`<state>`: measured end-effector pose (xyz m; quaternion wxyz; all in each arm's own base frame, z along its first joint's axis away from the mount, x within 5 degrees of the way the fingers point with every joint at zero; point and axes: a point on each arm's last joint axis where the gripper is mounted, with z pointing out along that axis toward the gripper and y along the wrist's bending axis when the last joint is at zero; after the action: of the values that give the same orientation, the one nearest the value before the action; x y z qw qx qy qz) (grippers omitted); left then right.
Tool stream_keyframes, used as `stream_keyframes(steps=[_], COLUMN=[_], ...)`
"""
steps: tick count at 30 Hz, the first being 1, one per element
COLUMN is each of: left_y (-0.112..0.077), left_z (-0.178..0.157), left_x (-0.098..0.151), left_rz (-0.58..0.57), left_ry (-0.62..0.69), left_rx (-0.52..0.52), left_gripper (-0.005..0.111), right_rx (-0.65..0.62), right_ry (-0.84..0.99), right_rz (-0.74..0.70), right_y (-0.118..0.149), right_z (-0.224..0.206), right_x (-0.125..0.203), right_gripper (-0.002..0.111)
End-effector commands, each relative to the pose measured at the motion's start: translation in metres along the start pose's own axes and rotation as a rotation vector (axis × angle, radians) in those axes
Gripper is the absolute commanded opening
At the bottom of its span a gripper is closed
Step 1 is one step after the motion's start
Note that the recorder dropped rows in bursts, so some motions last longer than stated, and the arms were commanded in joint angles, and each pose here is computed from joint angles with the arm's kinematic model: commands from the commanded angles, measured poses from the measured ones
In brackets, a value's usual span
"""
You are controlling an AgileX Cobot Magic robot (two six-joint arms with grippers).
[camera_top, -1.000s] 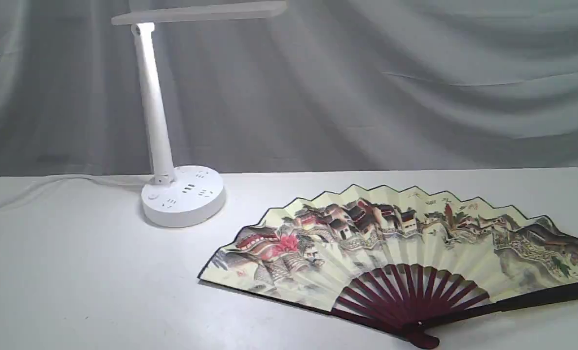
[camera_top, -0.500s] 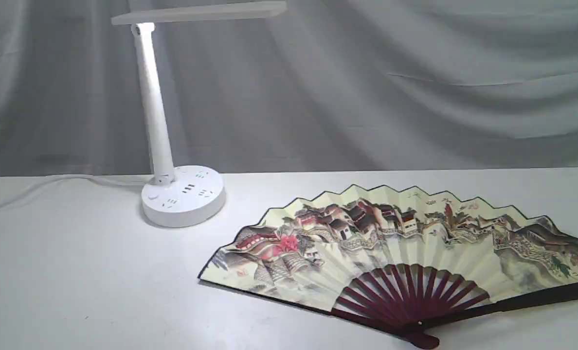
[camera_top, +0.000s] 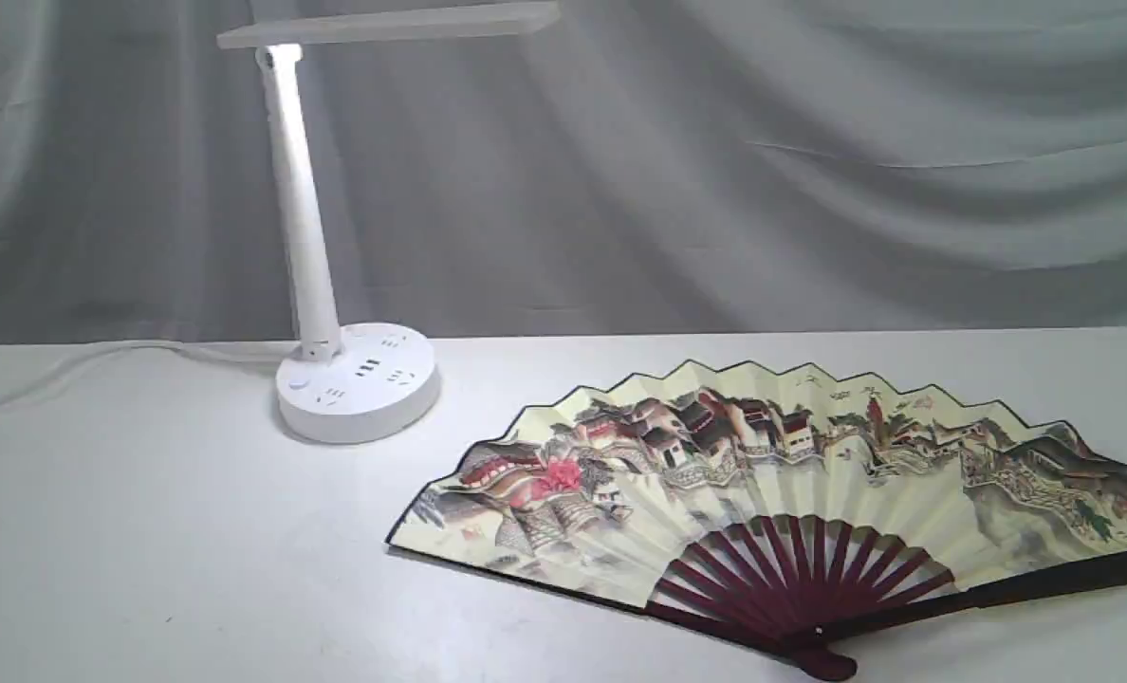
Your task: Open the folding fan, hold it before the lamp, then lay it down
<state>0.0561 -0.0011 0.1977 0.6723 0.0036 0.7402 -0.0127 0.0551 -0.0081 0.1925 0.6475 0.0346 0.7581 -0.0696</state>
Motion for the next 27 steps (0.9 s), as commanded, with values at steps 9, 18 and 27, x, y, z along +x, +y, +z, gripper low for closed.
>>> stream_keyframes(steps=[9,18,27], left_y=[0.0002,0.0002,0.0002], left_z=[0.0001,0.0001,0.0001], left_x=[0.0012,0.0012,0.0012], left_rz=[0.0,0.0,0.0], left_ry=[0.001,0.001,0.001], left_rx=[-0.003,-0.003,-0.003], left_gripper=[0.0,0.0,0.0], right_rx=[0.003,0.003,0.002], right_ry=[-0.018,-0.018,-0.018], right_rz=[-0.014,-0.01,-0.006], right_y=[-0.0003,-0.0003,-0.0002], right_z=[-0.0001,-0.0001,-0.0001], right_x=[-0.0006,-0.0006,-0.0006], right_gripper=[0.0,0.0,0.0])
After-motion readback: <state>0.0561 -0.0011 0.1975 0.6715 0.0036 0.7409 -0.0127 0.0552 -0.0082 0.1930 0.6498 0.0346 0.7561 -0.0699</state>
